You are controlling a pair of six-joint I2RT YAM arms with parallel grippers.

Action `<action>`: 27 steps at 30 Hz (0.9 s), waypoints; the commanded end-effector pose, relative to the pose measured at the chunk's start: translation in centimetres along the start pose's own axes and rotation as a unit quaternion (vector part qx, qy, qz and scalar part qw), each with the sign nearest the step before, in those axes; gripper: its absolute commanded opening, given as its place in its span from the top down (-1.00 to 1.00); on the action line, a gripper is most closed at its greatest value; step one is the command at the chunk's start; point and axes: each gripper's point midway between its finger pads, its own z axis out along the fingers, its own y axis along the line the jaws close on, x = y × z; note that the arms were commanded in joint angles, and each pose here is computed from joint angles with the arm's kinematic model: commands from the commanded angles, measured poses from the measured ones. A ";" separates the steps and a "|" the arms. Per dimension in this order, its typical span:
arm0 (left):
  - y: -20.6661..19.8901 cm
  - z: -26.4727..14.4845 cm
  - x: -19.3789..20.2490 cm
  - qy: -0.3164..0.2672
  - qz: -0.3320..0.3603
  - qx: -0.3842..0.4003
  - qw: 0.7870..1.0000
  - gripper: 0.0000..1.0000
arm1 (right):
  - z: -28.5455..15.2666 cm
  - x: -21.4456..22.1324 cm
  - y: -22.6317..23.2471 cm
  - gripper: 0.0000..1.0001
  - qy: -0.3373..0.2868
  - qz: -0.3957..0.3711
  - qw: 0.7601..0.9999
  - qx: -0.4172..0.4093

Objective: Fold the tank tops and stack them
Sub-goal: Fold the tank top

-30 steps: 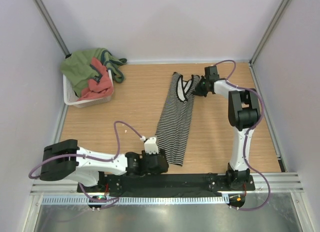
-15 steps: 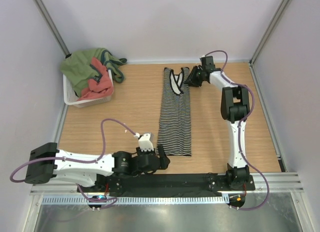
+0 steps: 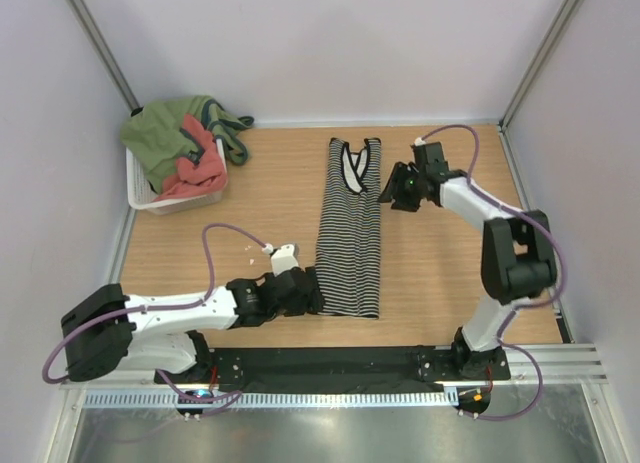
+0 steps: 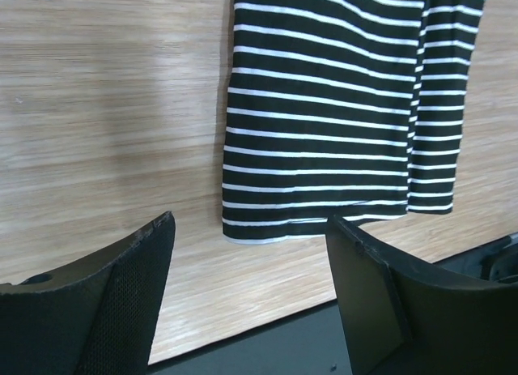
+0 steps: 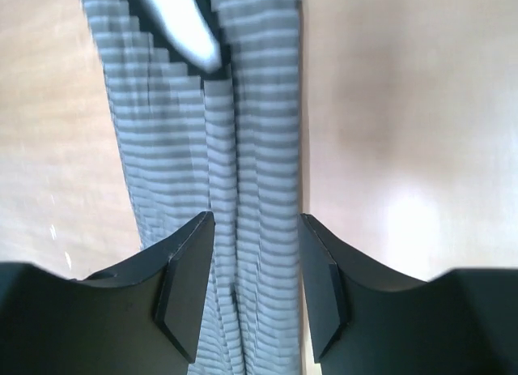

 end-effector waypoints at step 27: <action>-1.3 2.4 0.6 0.027 0.022 0.006 0.999 -0.06 | -10.5 26.9 -0.6 0.06 0.110 -0.024 0.993 -0.023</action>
